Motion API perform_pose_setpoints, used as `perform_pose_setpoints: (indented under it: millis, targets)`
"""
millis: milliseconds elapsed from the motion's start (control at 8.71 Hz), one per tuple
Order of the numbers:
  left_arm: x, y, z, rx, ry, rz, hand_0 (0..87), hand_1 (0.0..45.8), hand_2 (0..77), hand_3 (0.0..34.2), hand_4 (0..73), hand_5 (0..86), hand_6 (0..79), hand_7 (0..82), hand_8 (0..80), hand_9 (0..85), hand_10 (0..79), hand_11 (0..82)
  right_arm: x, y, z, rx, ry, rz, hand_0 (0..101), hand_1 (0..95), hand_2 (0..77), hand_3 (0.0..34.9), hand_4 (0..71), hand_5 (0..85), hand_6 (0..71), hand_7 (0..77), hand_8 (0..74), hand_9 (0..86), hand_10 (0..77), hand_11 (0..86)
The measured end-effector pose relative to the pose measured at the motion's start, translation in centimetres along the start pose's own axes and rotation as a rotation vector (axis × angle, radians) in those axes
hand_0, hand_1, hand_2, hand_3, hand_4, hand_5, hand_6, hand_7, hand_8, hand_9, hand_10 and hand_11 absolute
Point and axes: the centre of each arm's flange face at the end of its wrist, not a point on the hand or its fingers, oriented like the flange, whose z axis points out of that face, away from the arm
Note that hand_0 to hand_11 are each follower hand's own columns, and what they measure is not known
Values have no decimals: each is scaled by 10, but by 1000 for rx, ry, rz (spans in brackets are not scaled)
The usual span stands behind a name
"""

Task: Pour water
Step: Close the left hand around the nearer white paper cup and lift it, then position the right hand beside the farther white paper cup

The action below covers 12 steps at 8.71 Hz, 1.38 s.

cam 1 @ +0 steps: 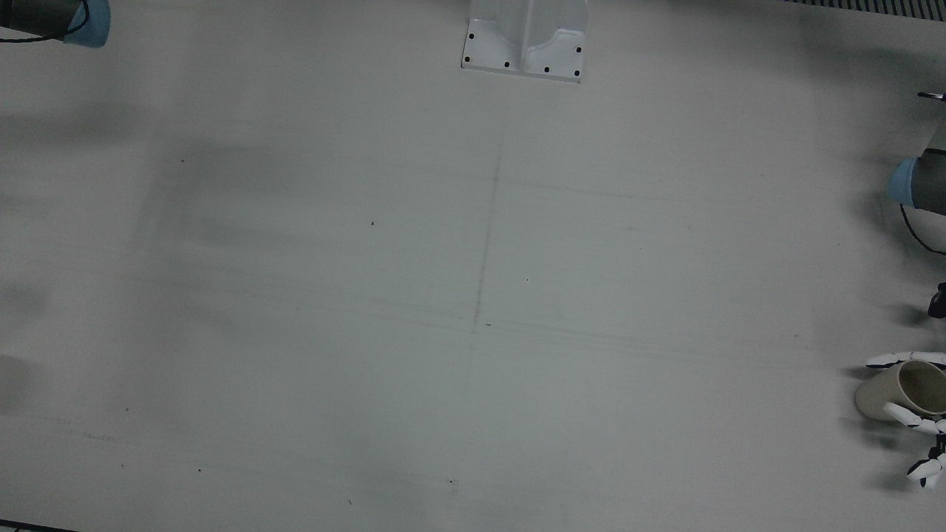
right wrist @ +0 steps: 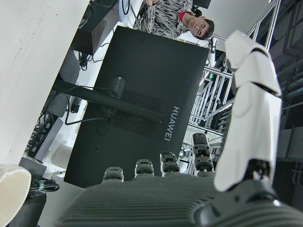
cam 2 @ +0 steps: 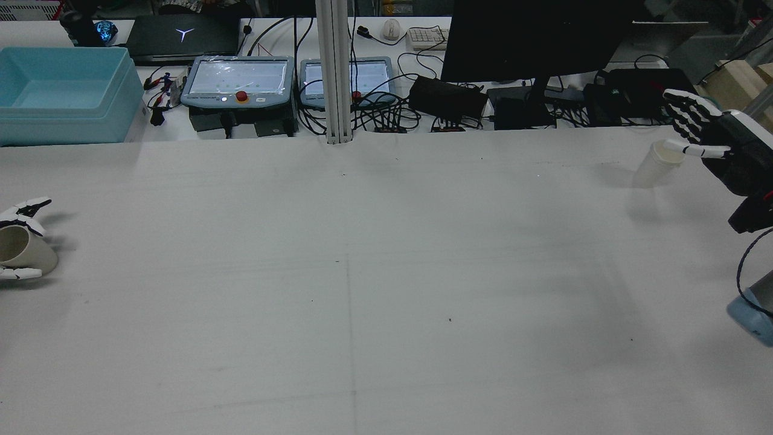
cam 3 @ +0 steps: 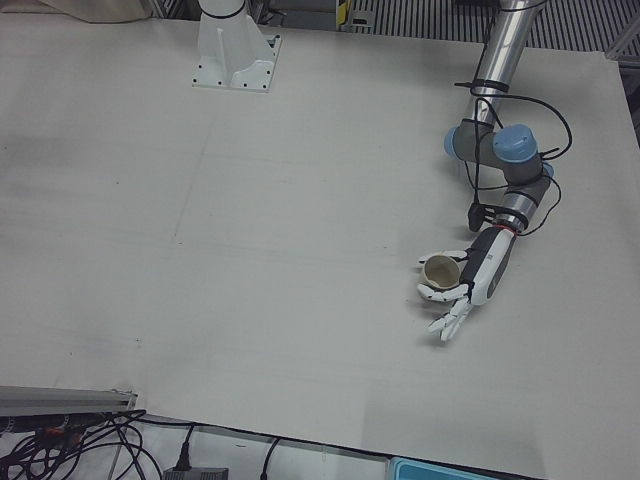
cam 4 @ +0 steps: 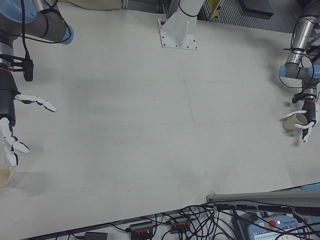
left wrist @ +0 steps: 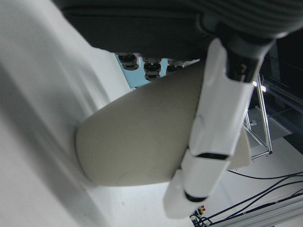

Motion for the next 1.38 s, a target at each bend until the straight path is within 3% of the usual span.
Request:
perform_pose_setpoints:
  millis: [115,345,459,574,689,919,1149,1264,1378]
  targets:
    - [1,2,1,1,0,-4,728,256,218,0,496,338,109,169,93,60,27,60,0,-2,-1,4,1,0,540,240,191,81,54,207,44,109,44,44,5,27]
    - [5,13,8,13,-7,-34,756,251,251,0,502,349,109,169,98,60,27,60,0,-4,-3,8,1,2,540,240,185,81,54,207,44,82,22,22,5,27]
    - [10,26,13,25,-16,-69,796,251,355,0,496,376,109,169,98,60,22,55,-3,-4,-3,4,-7,11,540,240,175,85,22,202,44,93,38,33,5,22]
    - [18,41,18,32,-19,-101,797,251,355,0,496,376,109,169,98,60,22,55,-17,-8,-6,7,-30,37,540,240,175,85,22,202,44,93,38,33,5,22]
    - [25,56,24,32,-21,-122,795,251,355,0,496,376,109,174,98,60,11,33,-44,-24,-21,16,-70,64,527,207,136,100,0,164,27,71,38,16,5,11]
    - [36,87,34,38,-30,-162,795,251,355,0,496,376,120,174,98,60,11,33,-94,-71,-74,39,-127,78,528,229,158,106,33,185,54,104,44,44,5,11]
    - [48,116,43,36,-32,-184,796,251,355,0,496,387,120,185,98,60,11,33,-73,-138,-117,119,-79,74,521,218,147,84,0,164,38,76,27,11,5,16]
    - [52,124,45,36,-35,-192,795,251,355,0,496,387,120,180,98,60,11,33,-54,-183,-124,143,-57,68,521,218,147,84,0,164,38,76,27,11,5,16]
    - [54,129,45,35,-38,-198,795,251,355,0,496,387,120,180,98,60,11,33,-39,-219,-122,149,-47,66,533,245,153,37,27,180,60,82,27,16,5,16]
